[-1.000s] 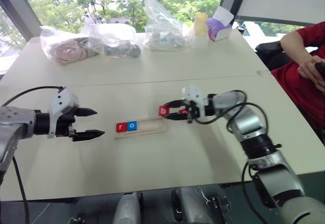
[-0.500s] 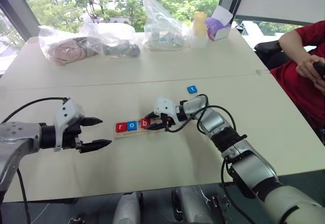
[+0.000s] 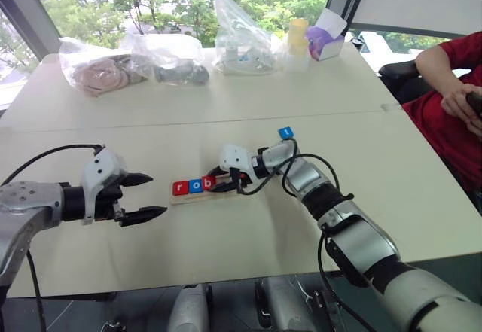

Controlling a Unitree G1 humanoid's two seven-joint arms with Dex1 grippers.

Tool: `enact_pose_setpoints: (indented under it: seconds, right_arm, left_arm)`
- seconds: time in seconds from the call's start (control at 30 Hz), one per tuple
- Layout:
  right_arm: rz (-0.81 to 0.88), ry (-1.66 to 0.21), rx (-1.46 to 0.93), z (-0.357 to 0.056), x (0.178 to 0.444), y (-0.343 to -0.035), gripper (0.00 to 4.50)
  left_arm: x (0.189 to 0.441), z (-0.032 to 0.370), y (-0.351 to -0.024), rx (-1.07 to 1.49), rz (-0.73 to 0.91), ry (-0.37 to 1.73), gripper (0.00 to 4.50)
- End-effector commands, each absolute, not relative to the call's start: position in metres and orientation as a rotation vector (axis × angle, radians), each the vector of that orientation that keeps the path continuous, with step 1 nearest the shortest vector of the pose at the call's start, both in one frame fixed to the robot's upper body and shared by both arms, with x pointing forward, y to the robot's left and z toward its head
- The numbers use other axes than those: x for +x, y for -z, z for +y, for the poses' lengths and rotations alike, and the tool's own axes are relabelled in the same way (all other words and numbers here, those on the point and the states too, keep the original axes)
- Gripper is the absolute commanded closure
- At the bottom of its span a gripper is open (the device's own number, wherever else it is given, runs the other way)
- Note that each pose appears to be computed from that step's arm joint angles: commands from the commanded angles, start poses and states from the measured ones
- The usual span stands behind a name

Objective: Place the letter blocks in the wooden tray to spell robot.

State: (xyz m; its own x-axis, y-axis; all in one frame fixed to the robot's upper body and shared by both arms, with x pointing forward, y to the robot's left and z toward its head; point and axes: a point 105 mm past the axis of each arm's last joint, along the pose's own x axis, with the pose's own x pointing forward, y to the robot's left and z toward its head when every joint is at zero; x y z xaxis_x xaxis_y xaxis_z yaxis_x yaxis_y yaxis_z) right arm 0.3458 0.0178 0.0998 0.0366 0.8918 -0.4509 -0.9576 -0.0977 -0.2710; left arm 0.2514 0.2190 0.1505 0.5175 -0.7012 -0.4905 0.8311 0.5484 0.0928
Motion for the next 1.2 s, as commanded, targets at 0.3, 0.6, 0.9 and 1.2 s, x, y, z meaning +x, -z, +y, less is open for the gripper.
enact_pose_setpoints:
  seconds: [0.3,0.6,0.9,1.2]
  right_arm:
    - [0.083,-1.567,-0.596,0.026,0.346,-0.111,1.89]
    - [0.043,-1.504,-0.589,0.023,0.356,-0.123,0.11]
    - [-0.053,-0.937,-0.276,-0.070,0.384,-0.188,0.11]
    - [0.224,-0.457,-0.137,-0.110,0.344,-0.132,0.11]
  left_arm:
    - [0.256,0.216,-0.154,0.367,0.385,0.933,0.00]
    - [0.257,0.217,-0.153,0.377,0.382,0.926,0.00]
    - [0.259,0.173,-0.185,0.273,0.197,1.011,0.00]
    - [0.274,0.142,-0.179,0.275,0.159,1.071,0.00]
